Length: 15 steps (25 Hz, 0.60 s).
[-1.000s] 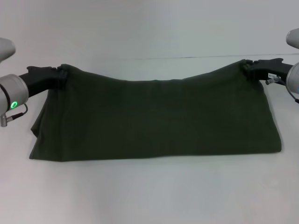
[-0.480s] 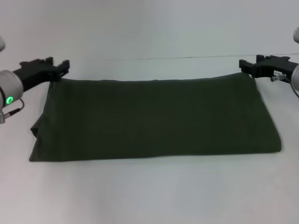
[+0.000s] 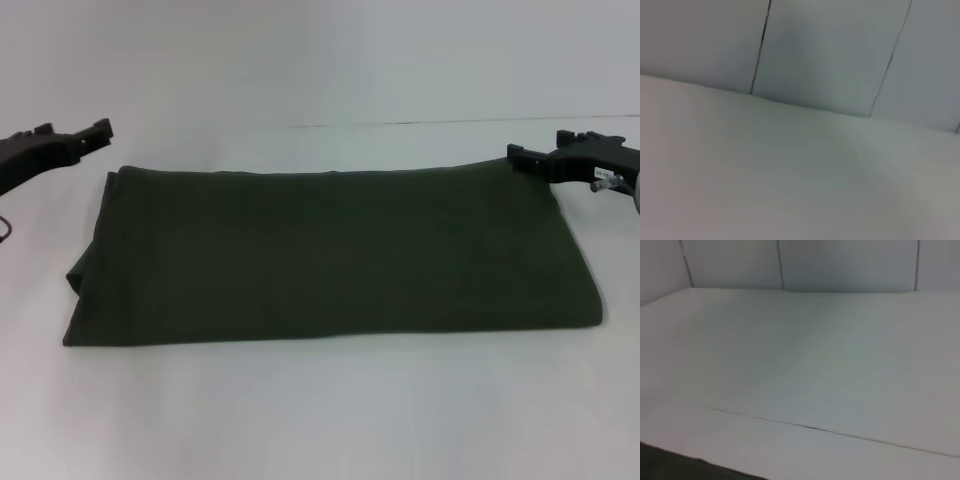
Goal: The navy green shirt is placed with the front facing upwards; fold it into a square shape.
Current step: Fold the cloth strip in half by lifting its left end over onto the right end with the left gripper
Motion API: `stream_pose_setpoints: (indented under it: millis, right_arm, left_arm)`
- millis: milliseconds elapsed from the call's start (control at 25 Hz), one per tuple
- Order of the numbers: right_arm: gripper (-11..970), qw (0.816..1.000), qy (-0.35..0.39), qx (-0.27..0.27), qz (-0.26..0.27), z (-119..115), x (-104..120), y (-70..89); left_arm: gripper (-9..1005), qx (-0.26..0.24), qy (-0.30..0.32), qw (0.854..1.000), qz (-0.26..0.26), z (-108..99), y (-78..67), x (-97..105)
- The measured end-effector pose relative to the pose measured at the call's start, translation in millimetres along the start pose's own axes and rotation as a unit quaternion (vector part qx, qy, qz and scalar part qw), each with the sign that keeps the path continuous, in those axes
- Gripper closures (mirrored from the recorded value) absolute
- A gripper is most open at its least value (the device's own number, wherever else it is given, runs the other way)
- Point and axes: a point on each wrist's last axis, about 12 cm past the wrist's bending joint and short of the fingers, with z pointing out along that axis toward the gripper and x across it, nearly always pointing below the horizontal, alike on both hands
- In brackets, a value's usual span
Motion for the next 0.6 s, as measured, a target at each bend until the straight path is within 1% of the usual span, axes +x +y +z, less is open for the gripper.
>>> stream_pose_setpoints:
  millis: [160, 280, 440, 520, 600]
  right_arm:
    - [107, 0.999, -0.006, -0.032, -0.008, -9, 1, 1.2]
    - [108, 0.998, -0.009, -0.063, -0.011, -18, 6, 3.4]
    - [108, 0.995, -0.008, -0.098, -0.008, -32, 16, 5.4]
    - [109, 0.993, -0.007, -0.117, -0.005, -41, 23, 6.2]
    - [110, 0.992, -0.006, -0.13, 0.002, -50, 31, 6.1]
  left_arm:
    - [136, 0.04, -0.002, 0.997, -0.059, -16, 9.7, -5]
    - [87, 0.074, 0.009, 0.993, -0.087, -29, 12.6, -7]
    - [56, 0.097, 0.05, 0.989, -0.104, -40, 13.4, -7]
    - [56, 0.102, 0.093, 0.986, -0.097, -45, 13.0, -4]
    - [57, 0.105, 0.121, 0.983, -0.085, -48, 12.5, 0]
